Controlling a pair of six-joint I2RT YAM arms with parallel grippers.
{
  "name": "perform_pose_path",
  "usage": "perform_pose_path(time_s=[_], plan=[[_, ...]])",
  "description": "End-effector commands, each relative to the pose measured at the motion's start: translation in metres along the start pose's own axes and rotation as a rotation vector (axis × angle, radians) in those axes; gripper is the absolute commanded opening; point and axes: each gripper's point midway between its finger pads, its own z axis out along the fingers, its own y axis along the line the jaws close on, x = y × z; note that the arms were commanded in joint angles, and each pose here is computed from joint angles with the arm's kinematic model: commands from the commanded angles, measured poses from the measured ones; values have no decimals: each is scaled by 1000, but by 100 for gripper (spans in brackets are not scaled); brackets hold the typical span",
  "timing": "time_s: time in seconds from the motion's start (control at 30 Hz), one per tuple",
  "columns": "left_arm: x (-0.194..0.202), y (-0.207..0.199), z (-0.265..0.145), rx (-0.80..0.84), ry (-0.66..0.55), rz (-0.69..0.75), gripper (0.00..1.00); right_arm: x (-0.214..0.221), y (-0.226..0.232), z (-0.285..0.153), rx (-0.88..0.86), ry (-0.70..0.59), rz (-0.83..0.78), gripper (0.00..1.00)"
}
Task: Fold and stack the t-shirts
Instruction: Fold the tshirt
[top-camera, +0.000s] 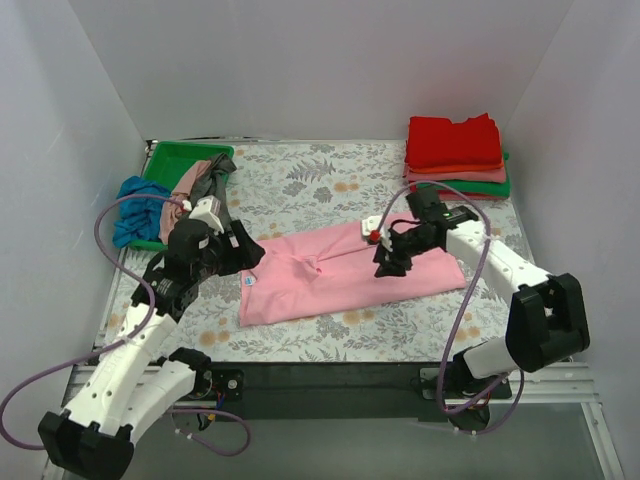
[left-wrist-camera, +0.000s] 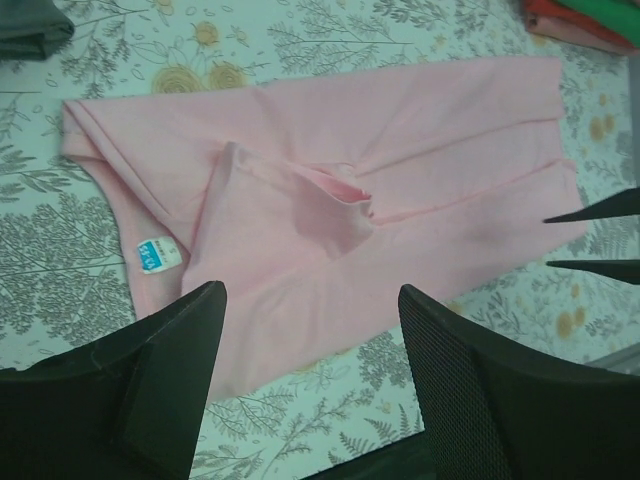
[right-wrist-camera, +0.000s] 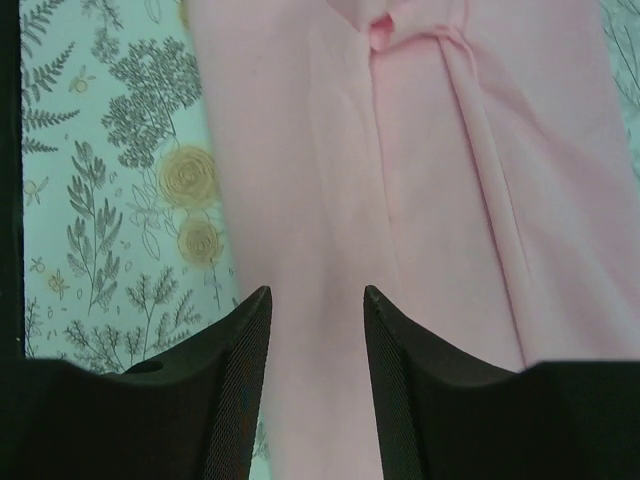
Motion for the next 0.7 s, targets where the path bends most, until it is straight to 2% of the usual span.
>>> perform_pose_path(time_s=[0.0,0.03,0.1,0.17,0.2,0.23,0.27,0.3,0.33,0.37,0.4,0.43,0.57,0.67], plan=[[7,-21,-21,129,4,-59,68,-42,17,35,-122,30,-60,48],[12,-24,-22,144,23,-76,68,-42,18,50,-160,58,-46,46],[14,-24,-28,144,26,-109,64,-81,5,65,-158,45,-66,44],[6,-20,-34,114,-19,-123,63,-95,-13,87,-171,53,-21,45],[-1,-20,-42,116,-62,-121,63,-131,-28,89,-145,5,-36,48],[-5,-18,-46,101,-87,-121,63,-146,-37,96,-142,-13,-43,53],[-15,-16,-51,83,-137,-123,63,-143,-41,121,-176,5,-23,58],[-21,-18,-57,94,-170,-113,62,-171,-56,124,-141,-31,-50,62],[-27,-20,-65,107,-207,-109,62,-176,-63,134,-136,-27,-47,66],[-33,-21,-71,111,-237,-107,62,-162,-66,163,-159,12,-14,67],[-37,-22,-74,119,-257,-97,62,-183,-83,166,-114,-13,-41,68],[-39,-23,-78,125,-273,-89,62,-169,-88,189,-124,17,18,73],[-39,-21,-81,119,-287,-63,62,-168,-121,220,-2,34,87,80],[-36,-18,-78,117,-286,-54,62,-159,-126,235,15,41,118,80]])
